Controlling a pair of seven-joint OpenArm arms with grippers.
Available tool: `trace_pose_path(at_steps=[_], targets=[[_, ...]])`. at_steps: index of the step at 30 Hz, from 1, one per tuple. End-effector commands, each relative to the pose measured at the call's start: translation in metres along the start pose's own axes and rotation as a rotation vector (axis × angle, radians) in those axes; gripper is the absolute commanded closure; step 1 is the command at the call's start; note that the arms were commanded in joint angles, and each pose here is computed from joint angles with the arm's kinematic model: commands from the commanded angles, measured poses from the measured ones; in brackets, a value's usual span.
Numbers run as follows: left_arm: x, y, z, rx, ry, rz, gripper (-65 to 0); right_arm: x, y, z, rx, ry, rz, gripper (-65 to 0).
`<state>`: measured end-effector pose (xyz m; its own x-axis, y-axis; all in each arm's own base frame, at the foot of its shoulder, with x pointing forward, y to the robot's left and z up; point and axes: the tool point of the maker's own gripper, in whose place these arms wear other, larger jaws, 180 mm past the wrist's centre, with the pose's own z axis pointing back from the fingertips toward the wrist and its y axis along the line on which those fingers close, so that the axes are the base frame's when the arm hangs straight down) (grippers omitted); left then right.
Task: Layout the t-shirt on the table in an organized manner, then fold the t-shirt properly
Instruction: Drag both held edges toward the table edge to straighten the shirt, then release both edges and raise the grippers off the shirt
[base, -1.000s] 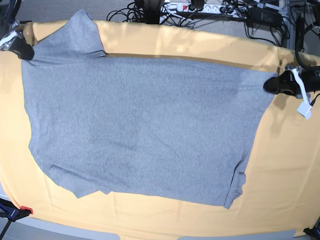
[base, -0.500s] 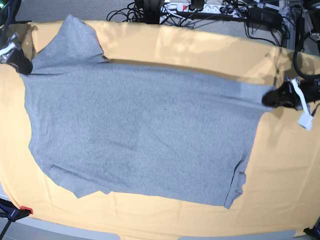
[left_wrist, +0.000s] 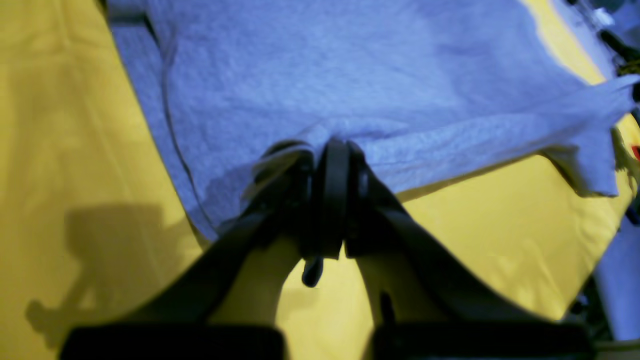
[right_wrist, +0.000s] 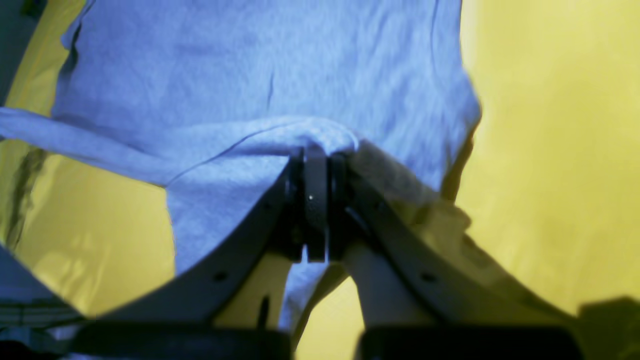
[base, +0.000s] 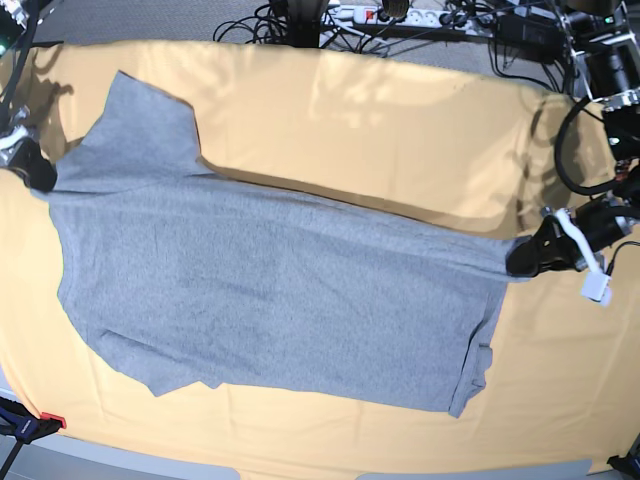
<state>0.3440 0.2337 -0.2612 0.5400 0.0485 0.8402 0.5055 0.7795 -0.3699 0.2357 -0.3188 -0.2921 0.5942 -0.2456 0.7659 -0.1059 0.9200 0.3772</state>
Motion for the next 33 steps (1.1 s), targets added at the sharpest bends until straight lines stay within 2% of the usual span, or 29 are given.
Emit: trace_pose_path(at_steps=[1,8,12,19,26,33], targets=[[0.023,0.0,0.005,0.004,-0.064,-0.038,0.0,0.02,0.002,-0.001,0.0,-0.041,0.048,0.0],[0.019,0.008,0.0,0.056,-0.063,-0.054,0.0,0.028,-0.005,-0.037,-0.12,0.009,0.19,0.0],[0.017,0.016,0.0,0.102,-0.053,-0.079,0.0,0.041,-0.008,-0.046,-0.165,-0.009,0.249,0.0],[0.015,0.013,-0.005,0.092,-0.059,-0.067,0.0,0.066,-0.01,-0.049,-0.198,-0.063,0.282,0.0],[0.017,0.011,-0.007,0.086,-0.081,-0.062,0.0,0.072,-0.011,-0.048,-0.206,-0.091,0.291,0.0],[0.02,0.021,-0.006,0.145,-0.092,-0.1,0.0,0.074,-0.01,-0.048,-0.204,-0.106,0.293,0.0]])
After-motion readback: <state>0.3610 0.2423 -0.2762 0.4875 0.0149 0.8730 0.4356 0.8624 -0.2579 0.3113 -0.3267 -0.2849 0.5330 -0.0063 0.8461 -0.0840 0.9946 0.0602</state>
